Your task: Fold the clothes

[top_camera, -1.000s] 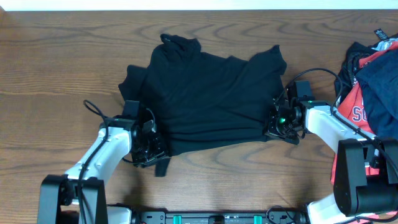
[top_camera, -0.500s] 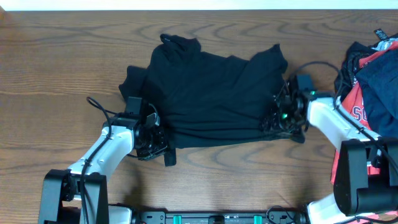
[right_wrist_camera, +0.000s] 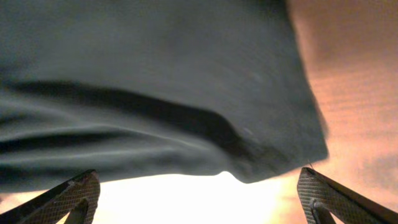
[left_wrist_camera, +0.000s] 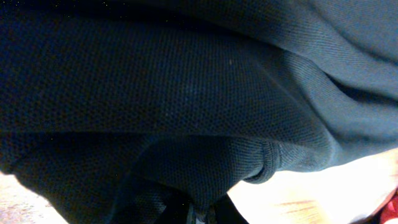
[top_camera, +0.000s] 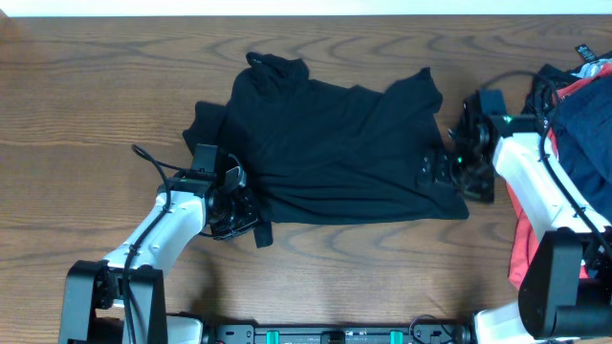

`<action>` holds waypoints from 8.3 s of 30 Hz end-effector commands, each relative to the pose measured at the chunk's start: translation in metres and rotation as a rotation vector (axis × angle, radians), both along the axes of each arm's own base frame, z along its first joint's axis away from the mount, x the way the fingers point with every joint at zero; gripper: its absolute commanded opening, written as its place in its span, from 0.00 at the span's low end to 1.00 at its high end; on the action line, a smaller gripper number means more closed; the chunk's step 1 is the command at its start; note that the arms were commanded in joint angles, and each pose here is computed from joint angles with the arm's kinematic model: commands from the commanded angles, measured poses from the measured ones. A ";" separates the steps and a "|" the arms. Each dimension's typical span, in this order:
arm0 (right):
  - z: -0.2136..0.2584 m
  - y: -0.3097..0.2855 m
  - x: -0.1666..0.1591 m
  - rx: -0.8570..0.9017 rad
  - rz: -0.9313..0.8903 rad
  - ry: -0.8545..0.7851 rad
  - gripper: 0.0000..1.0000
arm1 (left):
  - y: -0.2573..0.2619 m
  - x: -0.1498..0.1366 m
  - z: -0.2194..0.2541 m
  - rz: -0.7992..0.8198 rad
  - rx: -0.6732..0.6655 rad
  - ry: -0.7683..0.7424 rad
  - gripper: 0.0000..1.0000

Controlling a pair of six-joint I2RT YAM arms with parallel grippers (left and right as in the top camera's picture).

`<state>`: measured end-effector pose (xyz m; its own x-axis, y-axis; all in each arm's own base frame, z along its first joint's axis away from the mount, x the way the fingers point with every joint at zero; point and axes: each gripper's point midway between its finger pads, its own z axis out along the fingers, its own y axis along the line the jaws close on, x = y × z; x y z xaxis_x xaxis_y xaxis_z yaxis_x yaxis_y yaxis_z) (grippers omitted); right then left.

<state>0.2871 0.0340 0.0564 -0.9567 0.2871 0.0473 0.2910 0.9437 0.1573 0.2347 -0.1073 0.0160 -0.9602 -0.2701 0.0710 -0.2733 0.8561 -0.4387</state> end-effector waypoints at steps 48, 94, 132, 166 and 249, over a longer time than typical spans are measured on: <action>0.101 0.001 0.091 -0.166 0.075 -0.405 0.01 | 0.017 0.055 0.218 -0.026 0.095 -0.637 0.06; 0.286 -0.022 0.129 -0.126 0.087 -0.596 0.01 | 0.023 0.132 0.403 -0.010 0.184 -0.990 0.06; 0.132 -0.027 0.235 -0.108 0.071 -0.395 0.01 | 0.086 0.276 0.252 0.082 0.336 -0.604 0.06; 0.061 -0.036 0.129 -0.076 0.142 0.116 0.01 | 0.081 0.145 0.129 -0.035 0.312 0.050 0.06; -0.097 -0.132 0.097 -0.199 -0.069 0.169 0.01 | 0.047 0.065 -0.044 -0.041 0.299 0.213 0.06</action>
